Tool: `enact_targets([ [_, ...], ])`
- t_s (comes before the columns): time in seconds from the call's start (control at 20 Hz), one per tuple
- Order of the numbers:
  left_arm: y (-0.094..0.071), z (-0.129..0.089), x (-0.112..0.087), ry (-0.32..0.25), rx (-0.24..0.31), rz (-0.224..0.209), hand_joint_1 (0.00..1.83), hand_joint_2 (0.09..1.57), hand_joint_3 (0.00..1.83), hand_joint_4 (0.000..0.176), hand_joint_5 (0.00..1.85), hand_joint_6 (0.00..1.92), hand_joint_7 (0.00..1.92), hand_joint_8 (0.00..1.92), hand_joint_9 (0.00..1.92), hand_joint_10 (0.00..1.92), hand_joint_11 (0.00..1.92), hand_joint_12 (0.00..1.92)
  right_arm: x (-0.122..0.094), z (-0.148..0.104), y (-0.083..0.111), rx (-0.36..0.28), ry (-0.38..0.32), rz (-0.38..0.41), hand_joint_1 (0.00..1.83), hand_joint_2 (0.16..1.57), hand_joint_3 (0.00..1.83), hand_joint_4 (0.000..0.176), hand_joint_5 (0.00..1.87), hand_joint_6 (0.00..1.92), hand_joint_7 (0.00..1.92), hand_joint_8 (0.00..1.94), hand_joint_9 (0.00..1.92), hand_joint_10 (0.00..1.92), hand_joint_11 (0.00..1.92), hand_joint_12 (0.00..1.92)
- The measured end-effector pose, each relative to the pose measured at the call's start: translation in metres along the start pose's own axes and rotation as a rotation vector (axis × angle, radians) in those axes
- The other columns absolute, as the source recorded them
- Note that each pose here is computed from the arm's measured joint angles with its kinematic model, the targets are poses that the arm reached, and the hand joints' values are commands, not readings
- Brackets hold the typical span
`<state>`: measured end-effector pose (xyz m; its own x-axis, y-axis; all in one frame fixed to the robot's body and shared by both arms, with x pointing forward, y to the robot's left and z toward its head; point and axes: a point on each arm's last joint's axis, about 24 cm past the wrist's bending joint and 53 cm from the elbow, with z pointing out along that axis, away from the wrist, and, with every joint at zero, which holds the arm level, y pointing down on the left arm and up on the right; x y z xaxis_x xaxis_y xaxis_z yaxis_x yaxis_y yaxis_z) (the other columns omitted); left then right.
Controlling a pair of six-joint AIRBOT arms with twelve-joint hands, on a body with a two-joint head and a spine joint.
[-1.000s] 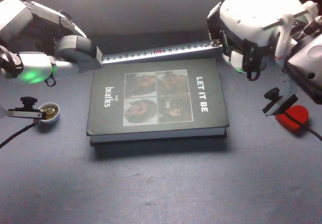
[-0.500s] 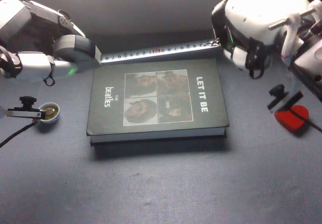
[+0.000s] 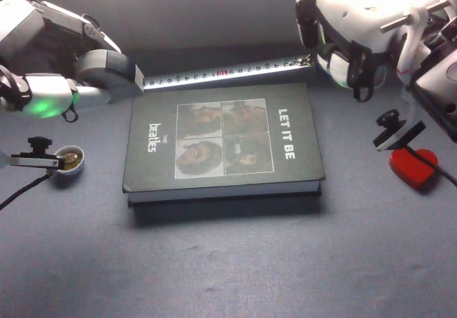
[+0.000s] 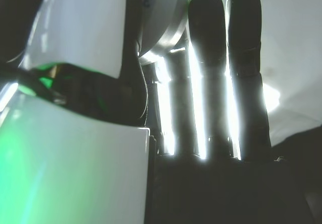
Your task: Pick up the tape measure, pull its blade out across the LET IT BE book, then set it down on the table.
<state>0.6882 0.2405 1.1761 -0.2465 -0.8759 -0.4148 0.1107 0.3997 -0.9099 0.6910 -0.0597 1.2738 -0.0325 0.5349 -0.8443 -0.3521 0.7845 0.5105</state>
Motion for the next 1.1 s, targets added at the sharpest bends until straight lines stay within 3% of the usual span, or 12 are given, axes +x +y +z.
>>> enact_targets([
  [0.05,0.0,0.0,0.0,0.001,0.001,0.001,1.39,1.05,0.0,0.0,1.18,0.45,1.15,0.74,1.01,1.13,0.82,1.01,-0.001,-0.001,0.005,-0.008,-0.002,0.009,1.35,1.19,0.0,0.0,0.74,1.3,0.94,1.05,0.73,1.43,0.63,1.42],
  [0.1,0.0,0.0,0.0,0.001,0.001,0.0,1.39,1.05,0.0,0.0,1.18,0.45,1.15,0.74,1.01,1.13,0.83,1.01,-0.002,-0.003,0.012,-0.021,-0.005,0.016,1.18,1.24,0.01,0.0,0.66,1.42,0.84,1.24,0.62,1.04,0.5,1.38],
  [0.15,0.0,0.0,0.0,0.001,0.001,0.001,1.39,1.04,0.0,0.0,1.18,0.44,1.15,0.73,1.01,1.12,0.83,1.01,-0.002,-0.005,0.019,-0.034,-0.006,0.018,0.96,1.19,0.0,0.0,0.52,0.68,0.65,0.66,0.53,0.73,0.33,1.31],
  [0.2,0.0,0.0,0.0,0.001,0.001,0.001,1.39,1.04,0.0,0.0,1.18,0.44,1.15,0.74,1.01,1.12,0.84,1.01,-0.001,-0.007,0.024,-0.045,-0.004,0.018,0.9,1.16,0.0,0.0,0.55,0.31,0.65,0.32,0.53,0.5,0.24,1.25],
  [0.3,-0.001,0.0,0.001,0.005,0.004,0.006,1.39,1.04,0.0,0.0,1.17,0.45,1.16,0.72,1.02,1.11,0.83,1.01,0.001,-0.008,0.03,-0.055,0.001,0.026,0.87,1.13,0.0,0.0,0.61,0.06,0.69,0.06,0.57,0.25,0.18,1.2],
  [0.5,-0.003,0.0,0.004,0.018,0.014,0.023,1.39,1.04,0.0,0.0,1.18,0.44,1.18,0.69,1.03,1.1,0.84,0.99,0.0,-0.009,0.031,-0.053,-0.003,0.027,0.88,1.1,0.0,0.0,0.66,0.01,0.75,0.01,0.65,0.12,0.2,1.19],
  [0.95,-0.006,0.0,0.006,0.03,0.026,0.045,1.39,1.05,0.0,0.0,1.16,0.52,1.16,0.72,0.99,1.12,0.82,1.0,0.027,-0.005,0.033,-0.02,0.063,0.043,0.89,1.11,0.0,0.0,0.69,0.02,0.77,0.01,0.69,0.12,0.24,1.2],
  [1.1,-0.006,0.0,0.006,0.031,0.027,0.046,1.39,1.05,0.0,0.0,1.17,0.51,1.15,0.73,0.99,1.12,0.82,1.01,0.026,-0.002,0.034,-0.017,0.053,0.038,0.9,1.11,0.0,0.0,0.69,0.02,0.78,0.01,0.69,0.11,0.23,1.2],
])
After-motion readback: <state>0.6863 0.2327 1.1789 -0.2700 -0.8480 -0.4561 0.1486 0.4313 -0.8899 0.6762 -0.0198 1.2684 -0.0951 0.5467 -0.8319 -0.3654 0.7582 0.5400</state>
